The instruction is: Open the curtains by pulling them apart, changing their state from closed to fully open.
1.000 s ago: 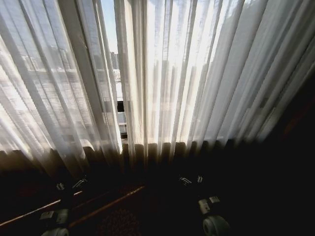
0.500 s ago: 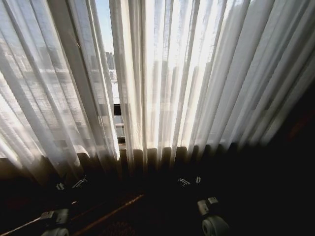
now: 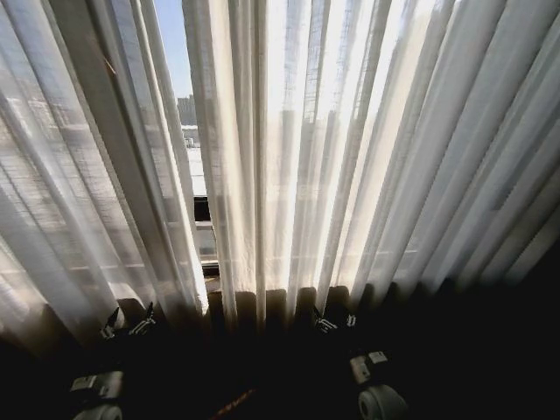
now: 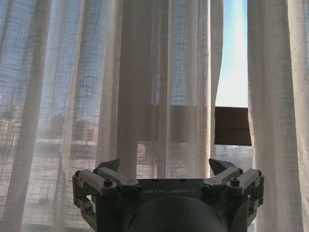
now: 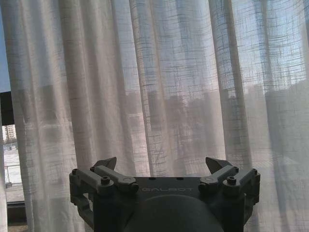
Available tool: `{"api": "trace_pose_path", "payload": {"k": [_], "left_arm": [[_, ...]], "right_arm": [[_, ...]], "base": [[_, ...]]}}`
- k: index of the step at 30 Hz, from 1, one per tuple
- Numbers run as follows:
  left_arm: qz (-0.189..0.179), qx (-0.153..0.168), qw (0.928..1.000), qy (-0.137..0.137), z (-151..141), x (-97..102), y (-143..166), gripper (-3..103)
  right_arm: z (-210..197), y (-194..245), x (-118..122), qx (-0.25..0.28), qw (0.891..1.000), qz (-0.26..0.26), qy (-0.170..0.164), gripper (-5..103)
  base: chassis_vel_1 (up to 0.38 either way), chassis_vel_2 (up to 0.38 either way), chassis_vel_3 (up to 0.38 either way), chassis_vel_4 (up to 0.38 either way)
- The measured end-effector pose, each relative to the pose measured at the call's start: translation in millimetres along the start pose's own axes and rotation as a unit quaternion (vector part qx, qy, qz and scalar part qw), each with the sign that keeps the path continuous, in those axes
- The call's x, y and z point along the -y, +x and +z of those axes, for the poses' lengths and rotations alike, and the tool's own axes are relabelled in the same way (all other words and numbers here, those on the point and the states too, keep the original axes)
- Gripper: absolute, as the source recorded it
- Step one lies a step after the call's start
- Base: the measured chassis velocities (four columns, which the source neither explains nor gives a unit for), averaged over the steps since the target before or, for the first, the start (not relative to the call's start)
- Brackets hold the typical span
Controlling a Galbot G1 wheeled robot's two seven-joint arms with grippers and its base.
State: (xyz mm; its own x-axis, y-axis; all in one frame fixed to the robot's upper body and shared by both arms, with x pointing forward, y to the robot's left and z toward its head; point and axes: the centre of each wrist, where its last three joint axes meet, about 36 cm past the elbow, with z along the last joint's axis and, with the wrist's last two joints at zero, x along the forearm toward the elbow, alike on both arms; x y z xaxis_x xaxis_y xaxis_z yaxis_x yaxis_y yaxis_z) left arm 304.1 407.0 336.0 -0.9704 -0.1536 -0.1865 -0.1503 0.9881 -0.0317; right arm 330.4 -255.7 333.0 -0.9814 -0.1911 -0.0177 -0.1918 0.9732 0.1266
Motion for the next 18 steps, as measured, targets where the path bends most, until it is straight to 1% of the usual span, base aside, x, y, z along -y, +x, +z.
{"api": "trace_pose_path", "payload": {"k": [4, 6, 10, 14, 17, 18], "left_arm": [[0.0, 0.0, 1.0, 0.0, 0, 0.0, 0, 100], [0.0, 0.0, 1.0, 0.0, 0, 0.0, 0, 100], [0.0, 0.0, 1.0, 0.0, 0, 0.0, 0, 100], [0.0, 0.0, 1.0, 0.0, 0, 0.1, 0, 100], [0.0, 0.0, 1.0, 0.0, 0, 0.0, 0, 100], [0.0, 0.0, 1.0, 0.0, 0, 0.0, 0, 100]], "right_arm": [[2, 0, 0, 0.011, 1.0, -0.007, -0.005, 100], [5, 0, 0, 0.025, 0.999, -0.025, -0.018, 100], [5, -3, -1, 0.036, 0.998, -0.034, -0.027, 100], [3, -7, 1, 0.037, 0.998, -0.051, -0.005, 100], [2, -14, -1, 0.029, 0.998, -0.056, 0.012, 100], [2, -14, -1, 0.029, 0.998, -0.056, 0.012, 100]], "base": [[-0.331, 0.345, 0.324, -0.358], [-0.336, 0.382, 0.334, -0.397], [-0.321, 0.36, 0.339, -0.365], [-0.219, 0.202, 0.187, -0.174], [-0.071, 0.076, 0.048, -0.051], [-0.031, 0.06, 0.008, -0.006]]}}
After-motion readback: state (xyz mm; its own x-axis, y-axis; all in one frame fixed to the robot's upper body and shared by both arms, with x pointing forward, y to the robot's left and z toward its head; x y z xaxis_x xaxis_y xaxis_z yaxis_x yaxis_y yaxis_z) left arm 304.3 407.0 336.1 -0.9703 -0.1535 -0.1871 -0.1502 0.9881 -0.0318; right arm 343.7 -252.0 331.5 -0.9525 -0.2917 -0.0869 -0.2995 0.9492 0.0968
